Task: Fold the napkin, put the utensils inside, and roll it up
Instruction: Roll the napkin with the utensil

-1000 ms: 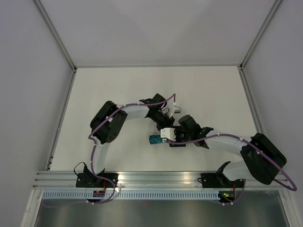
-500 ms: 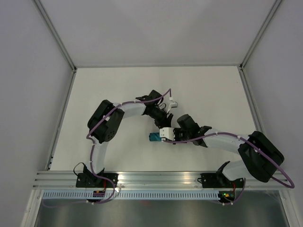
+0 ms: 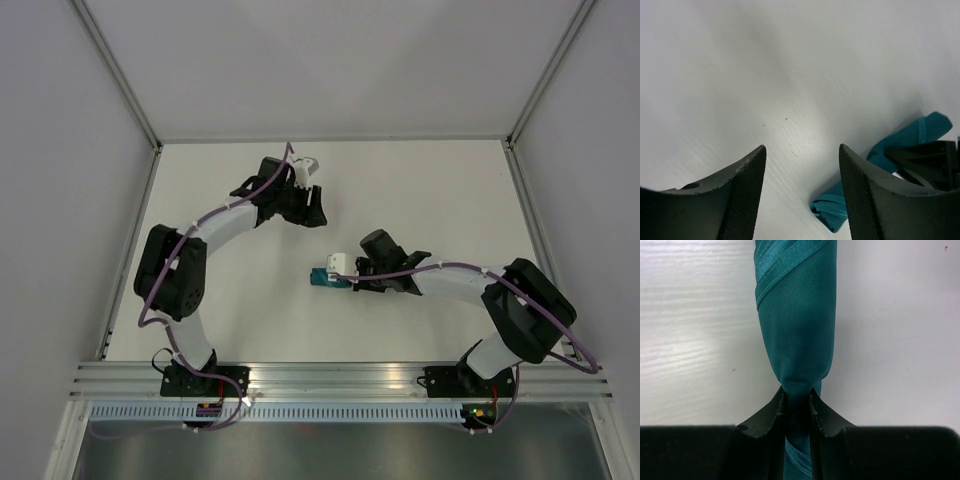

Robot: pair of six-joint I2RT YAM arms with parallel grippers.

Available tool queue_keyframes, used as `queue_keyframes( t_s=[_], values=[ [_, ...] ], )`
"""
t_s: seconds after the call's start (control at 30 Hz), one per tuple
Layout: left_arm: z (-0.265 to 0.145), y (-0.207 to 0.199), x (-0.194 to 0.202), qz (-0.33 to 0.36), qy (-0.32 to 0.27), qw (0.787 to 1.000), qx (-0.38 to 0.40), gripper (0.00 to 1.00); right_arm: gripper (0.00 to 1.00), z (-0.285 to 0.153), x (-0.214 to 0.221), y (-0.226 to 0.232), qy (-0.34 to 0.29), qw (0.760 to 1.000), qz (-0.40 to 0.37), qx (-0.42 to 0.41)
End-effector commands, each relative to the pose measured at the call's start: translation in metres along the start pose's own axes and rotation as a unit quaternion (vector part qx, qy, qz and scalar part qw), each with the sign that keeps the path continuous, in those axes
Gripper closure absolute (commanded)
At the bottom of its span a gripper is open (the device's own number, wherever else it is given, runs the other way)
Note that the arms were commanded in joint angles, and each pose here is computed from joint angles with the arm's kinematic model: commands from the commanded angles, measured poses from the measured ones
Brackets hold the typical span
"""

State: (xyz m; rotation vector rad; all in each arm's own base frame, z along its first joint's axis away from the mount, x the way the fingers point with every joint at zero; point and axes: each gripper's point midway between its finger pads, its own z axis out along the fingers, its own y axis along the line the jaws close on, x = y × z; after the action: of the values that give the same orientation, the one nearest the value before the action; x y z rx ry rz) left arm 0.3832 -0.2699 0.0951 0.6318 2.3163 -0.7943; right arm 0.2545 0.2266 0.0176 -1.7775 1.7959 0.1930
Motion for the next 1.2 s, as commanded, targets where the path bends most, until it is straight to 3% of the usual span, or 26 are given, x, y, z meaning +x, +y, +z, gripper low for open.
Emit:
queue_keyframes(
  t_s=[0.0,0.13,0.27,0.6,0.87,1.17],
  values=[
    [-0.039,0.006,-0.044,-0.063,-0.085,0.991,-0.086,0.35,0.85,0.010,0.025,0.011,0.072,0.995,0.068,-0.018],
    [-0.067,0.009,-0.041,-0.116,-0.110,0.978,-0.133,0.34,0.85,0.023,0.025,0.007,0.098,0.987,0.124,-0.020],
    [-0.096,-0.007,-0.039,-0.139,-0.140,0.972,-0.126,0.34,0.85,0.032,0.013,-0.003,0.108,0.977,0.183,-0.026],
    [-0.118,-0.013,0.005,-0.181,-0.143,0.964,-0.132,0.33,0.85,0.066,0.007,-0.024,0.121,0.931,0.343,-0.036],
    [-0.085,0.003,0.028,-0.217,-0.121,0.958,-0.143,0.33,0.85,0.089,0.004,-0.040,0.117,0.894,0.432,-0.016],
    [-0.026,0.019,0.017,-0.272,-0.127,0.937,-0.179,0.35,0.85,0.107,-0.001,-0.038,0.109,0.853,0.510,-0.026]
  ],
)
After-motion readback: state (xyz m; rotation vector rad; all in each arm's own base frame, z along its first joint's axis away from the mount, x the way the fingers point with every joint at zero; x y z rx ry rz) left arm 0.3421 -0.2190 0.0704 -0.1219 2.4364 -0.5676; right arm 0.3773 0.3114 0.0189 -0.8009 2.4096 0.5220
